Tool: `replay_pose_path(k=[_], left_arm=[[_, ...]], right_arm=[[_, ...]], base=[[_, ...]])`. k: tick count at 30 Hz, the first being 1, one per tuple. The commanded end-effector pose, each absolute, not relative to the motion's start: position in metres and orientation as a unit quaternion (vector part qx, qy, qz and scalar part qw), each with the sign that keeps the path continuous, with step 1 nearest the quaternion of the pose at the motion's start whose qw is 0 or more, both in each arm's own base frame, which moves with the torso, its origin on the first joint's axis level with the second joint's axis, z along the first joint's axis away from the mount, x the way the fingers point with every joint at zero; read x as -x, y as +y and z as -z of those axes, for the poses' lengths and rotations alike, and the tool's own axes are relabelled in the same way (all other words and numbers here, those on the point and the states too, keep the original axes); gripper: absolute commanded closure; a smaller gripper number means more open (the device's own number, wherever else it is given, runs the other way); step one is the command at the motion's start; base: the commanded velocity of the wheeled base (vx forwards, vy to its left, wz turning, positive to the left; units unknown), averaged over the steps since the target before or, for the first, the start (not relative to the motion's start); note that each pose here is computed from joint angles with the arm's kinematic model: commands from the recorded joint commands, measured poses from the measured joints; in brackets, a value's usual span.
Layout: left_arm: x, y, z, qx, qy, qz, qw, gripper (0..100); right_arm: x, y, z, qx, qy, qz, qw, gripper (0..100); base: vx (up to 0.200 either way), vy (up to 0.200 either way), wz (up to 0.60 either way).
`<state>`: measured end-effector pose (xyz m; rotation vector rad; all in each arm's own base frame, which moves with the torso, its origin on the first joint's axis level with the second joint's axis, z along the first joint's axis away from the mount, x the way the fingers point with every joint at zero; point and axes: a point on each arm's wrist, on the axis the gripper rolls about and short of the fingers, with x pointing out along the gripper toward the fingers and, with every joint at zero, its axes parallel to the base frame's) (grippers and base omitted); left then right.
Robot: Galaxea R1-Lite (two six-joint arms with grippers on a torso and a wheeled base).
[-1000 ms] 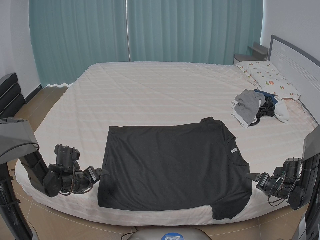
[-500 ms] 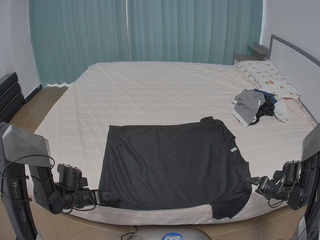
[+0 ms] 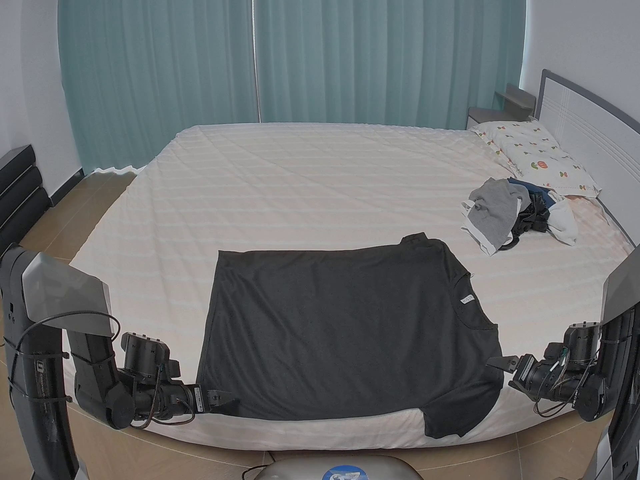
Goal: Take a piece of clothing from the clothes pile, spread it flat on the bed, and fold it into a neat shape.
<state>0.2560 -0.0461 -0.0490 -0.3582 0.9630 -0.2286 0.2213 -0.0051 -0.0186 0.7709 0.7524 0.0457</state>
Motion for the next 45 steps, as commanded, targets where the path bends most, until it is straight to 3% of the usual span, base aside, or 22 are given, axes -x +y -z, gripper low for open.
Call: replay_pose_path(k=[1, 10, 11, 28, 45], left_arm=[[-0.257, -0.049, 0.052, 0.170, 0.463, 0.114, 0.862, 0], [-0.257, -0.056, 0.052, 0.165, 0.464, 0.127, 0.861, 0], [-0.261, -0.056, 0.052, 0.166, 0.459, 0.127, 0.864, 100], [-0.254, -0.039, 0.043, 0.174, 0.451, 0.078, 0.872, 100], [-0.254, -0.038, 0.034, 0.272, 0.444, 0.037, 0.853, 100]], right_arm=[[-0.222, -0.005, 0.017, -0.366, 0.352, -0.024, 0.861, 0], [-0.223, -0.005, 0.017, -0.366, 0.350, -0.023, 0.862, 0], [-0.223, -0.005, 0.017, -0.365, 0.349, -0.023, 0.863, 0], [-0.223, -0.004, 0.016, -0.365, 0.349, -0.025, 0.863, 0], [-0.218, -0.015, 0.036, -0.314, 0.382, -0.015, 0.869, 0]], base=[[0.000, 0.000, 0.00], [0.000, 0.000, 0.00], [0.000, 0.000, 0.00], [0.000, 0.000, 0.00], [0.000, 0.000, 0.00]])
